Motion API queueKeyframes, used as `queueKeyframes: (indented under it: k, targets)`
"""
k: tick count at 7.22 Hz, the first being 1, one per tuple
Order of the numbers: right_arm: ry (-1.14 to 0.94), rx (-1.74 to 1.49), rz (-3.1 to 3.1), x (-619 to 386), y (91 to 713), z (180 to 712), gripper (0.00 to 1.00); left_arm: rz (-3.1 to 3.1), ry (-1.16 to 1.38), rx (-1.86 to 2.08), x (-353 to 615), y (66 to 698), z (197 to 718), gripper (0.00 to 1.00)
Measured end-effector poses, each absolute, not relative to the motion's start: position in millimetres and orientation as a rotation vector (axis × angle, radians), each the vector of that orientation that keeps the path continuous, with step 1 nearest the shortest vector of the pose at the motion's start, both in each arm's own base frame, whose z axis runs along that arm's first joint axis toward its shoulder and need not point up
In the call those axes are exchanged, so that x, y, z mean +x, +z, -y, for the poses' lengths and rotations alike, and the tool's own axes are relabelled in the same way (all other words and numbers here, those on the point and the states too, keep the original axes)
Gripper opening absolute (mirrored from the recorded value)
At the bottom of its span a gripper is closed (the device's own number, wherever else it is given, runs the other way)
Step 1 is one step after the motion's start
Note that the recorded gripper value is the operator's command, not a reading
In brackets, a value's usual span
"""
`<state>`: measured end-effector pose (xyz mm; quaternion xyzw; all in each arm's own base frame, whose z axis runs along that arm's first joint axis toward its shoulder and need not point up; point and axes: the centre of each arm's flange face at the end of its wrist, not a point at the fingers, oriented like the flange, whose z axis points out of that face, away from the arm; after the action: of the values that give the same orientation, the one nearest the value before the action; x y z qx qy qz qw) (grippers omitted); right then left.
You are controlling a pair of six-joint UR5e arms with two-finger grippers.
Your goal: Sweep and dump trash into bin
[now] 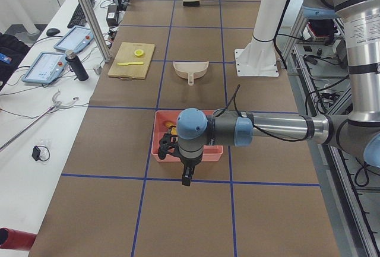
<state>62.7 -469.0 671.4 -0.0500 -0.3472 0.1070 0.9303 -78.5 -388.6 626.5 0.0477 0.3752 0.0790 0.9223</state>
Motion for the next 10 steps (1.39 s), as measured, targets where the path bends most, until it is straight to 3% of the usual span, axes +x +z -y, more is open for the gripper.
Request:
queueKeyframes:
  k: [10]
  targets:
    - [0.219,-0.099,0.709,62.9,669.9,470.4,1.00,-0.771,0.164,0.101,-78.5,625.3,389.0,0.98]
